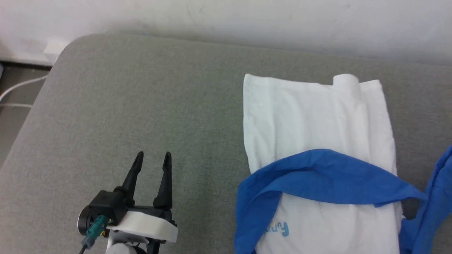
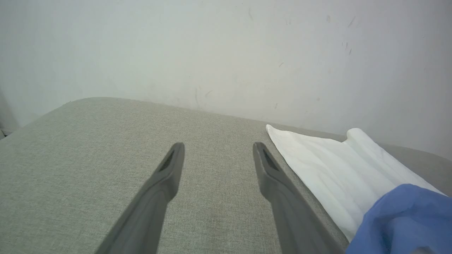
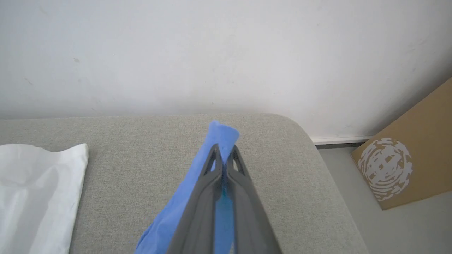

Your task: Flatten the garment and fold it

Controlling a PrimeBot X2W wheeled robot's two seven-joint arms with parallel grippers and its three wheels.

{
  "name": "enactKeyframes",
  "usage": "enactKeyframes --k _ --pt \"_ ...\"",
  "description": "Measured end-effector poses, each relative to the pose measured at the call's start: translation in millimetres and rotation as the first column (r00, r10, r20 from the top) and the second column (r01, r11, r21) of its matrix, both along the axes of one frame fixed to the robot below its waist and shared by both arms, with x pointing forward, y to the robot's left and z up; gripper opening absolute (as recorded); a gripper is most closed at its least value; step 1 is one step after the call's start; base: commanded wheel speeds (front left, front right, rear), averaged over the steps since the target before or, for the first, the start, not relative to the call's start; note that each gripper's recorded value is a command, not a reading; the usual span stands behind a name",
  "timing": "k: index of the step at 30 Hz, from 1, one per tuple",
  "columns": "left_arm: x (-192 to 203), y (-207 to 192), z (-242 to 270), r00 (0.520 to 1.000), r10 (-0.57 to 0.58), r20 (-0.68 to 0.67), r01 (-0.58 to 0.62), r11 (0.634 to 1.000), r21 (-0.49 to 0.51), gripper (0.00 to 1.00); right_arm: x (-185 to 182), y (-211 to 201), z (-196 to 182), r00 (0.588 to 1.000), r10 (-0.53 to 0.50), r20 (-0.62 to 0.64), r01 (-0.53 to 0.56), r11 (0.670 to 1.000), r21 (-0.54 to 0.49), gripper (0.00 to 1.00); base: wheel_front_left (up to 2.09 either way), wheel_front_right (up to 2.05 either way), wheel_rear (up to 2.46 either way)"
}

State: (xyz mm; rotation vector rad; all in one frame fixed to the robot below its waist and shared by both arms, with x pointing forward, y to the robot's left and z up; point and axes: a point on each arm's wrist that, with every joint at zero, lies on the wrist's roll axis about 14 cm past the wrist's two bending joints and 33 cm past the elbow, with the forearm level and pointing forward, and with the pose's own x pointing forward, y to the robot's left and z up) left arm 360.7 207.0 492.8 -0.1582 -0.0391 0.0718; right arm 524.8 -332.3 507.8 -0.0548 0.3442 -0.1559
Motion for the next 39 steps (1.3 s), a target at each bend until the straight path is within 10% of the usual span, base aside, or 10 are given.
enactKeyframes --k 8,18,28,39 --pt "-11.4 -11.5 16.4 0.998 -0.032 0.056 0.033 0.999 -0.014 1.00 -43.4 27.3 85.1 0.985 0.106 0.140 -0.093 0.991 -0.092 0.00 0.00 0.00 0.00" --pt "-21.6 -20.1 30.6 0.993 -0.053 0.105 0.056 0.998 -0.021 1.00 -98.9 169.6 118.9 0.897 0.395 0.201 -0.399 0.917 -0.020 0.00 0.00 0.00 0.00" --pt "-28.4 -12.4 27.4 0.995 -0.028 0.095 0.031 0.999 -0.024 1.00 -118.9 308.6 55.3 0.755 0.649 0.092 -0.655 0.741 0.149 0.00 0.00 0.00 0.00" --pt "-29.0 -1.9 12.8 0.999 0.008 0.043 -0.006 1.000 -0.030 1.00 -115.2 357.2 -43.8 0.693 0.719 -0.062 -0.676 0.677 0.291 0.00 0.00 0.00 0.00"
